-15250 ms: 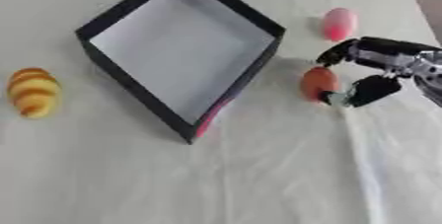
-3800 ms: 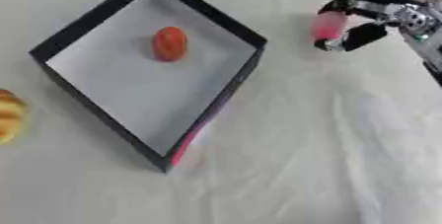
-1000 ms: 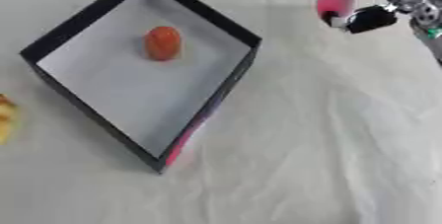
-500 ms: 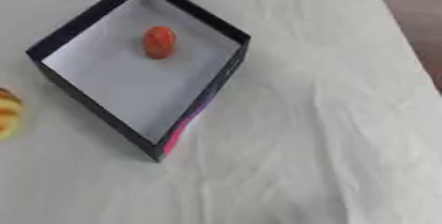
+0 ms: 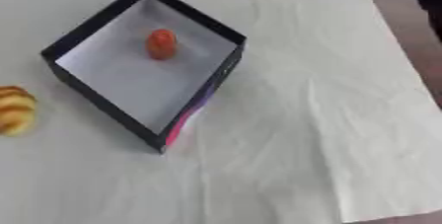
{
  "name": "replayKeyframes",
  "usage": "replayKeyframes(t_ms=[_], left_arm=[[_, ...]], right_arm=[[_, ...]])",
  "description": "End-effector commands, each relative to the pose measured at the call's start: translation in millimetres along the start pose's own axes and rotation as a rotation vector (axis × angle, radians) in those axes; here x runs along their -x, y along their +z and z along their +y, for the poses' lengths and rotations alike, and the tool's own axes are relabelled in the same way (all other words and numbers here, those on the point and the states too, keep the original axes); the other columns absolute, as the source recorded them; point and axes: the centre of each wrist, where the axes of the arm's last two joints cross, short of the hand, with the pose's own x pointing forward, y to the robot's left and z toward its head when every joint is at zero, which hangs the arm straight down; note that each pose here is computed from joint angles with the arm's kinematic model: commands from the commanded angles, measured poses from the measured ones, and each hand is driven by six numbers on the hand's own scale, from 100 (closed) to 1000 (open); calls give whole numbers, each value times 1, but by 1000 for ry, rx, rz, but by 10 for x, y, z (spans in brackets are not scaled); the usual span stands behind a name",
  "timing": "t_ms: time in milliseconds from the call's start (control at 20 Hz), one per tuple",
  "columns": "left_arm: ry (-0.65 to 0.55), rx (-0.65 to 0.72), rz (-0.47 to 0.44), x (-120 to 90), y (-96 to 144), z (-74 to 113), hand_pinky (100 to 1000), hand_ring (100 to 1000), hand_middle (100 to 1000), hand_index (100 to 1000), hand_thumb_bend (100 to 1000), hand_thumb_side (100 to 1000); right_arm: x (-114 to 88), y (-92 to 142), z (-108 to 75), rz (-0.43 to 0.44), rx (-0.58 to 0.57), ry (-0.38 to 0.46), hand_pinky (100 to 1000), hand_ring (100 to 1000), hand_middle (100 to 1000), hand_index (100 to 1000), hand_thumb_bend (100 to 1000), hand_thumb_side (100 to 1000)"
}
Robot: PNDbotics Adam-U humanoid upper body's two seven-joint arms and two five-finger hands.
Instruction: Pick up objects on the table and place them in the box.
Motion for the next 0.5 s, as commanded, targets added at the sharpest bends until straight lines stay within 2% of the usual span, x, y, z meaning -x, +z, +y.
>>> replayKeyframes(t_ms=[50,200,500], left_arm=[[-32,-17,-57,-123,-86,105,903,924,937,821,159,723],[-47,-24,-82,-154,-114,154,901,921,933,822,155,716],[-92,-3,-107,-187,-130,245,898,918,928,824,137,710]], right_arm=[[-83,-118,72,-19,-35,16,833,703,530,690,312,309],[-174,-242,252,-38,-84,10,833,703,530,690,304,313],[-331,-436,494,-59,-127,2,831,704,531,691,296,317]])
